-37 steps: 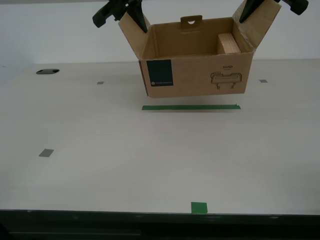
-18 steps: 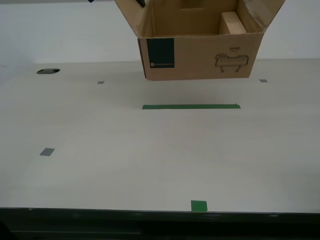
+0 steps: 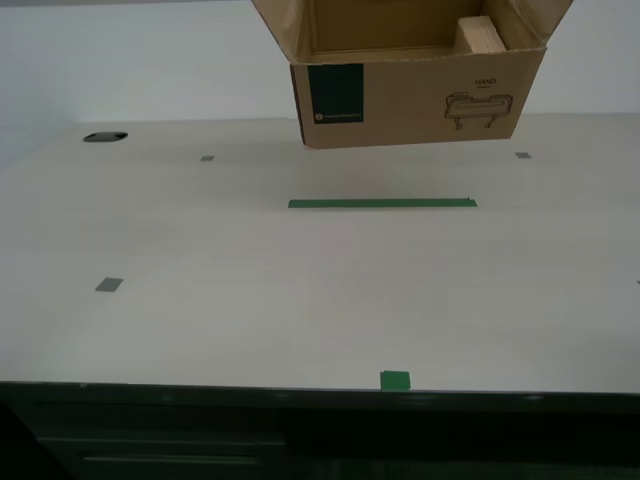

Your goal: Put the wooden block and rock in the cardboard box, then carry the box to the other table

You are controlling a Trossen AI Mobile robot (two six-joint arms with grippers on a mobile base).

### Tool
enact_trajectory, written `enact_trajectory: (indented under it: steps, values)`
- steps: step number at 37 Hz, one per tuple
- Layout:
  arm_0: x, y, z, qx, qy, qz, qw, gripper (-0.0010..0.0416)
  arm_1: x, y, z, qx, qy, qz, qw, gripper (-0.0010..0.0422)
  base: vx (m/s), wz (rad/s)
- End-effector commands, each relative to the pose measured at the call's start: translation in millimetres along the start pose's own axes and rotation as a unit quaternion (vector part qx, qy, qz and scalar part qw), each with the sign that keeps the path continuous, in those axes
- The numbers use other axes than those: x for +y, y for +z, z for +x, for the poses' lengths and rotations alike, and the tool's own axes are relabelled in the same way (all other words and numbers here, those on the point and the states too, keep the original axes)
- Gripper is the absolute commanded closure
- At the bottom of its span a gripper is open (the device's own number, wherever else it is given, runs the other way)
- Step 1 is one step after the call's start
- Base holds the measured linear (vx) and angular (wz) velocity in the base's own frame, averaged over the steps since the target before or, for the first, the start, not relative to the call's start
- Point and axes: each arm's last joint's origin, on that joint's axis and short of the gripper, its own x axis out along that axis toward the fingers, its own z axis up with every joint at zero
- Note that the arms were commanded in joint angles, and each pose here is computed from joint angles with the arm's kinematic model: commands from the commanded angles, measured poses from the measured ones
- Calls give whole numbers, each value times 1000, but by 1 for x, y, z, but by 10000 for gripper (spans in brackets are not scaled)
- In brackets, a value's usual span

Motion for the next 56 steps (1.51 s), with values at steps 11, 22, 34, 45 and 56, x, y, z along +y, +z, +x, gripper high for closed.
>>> enact_trajectory:
  steps: [11, 22, 34, 45, 56]
  values:
    - [1, -4, 0, 21, 7, 6, 1000, 407, -7, -3, 2, 13, -13, -6, 1000, 414, -88, -12]
    - [1, -4, 0, 24, 6, 7, 1000, 407, -7, -3, 2, 13, -14, 3, 1000, 414, -77, -19]
    - [1, -5, 0, 26, 6, 12, 1000, 407, -7, -3, 2, 13, -14, 16, 1000, 414, -87, -2]
    - [2, -5, 1, 27, 6, 23, 999, 407, -7, -3, 2, 13, -14, 24, 1000, 414, -100, 31]
    - [4, -5, 2, 26, 9, 21, 999, 407, -7, -3, 2, 10, -14, 40, 999, 413, -118, 77]
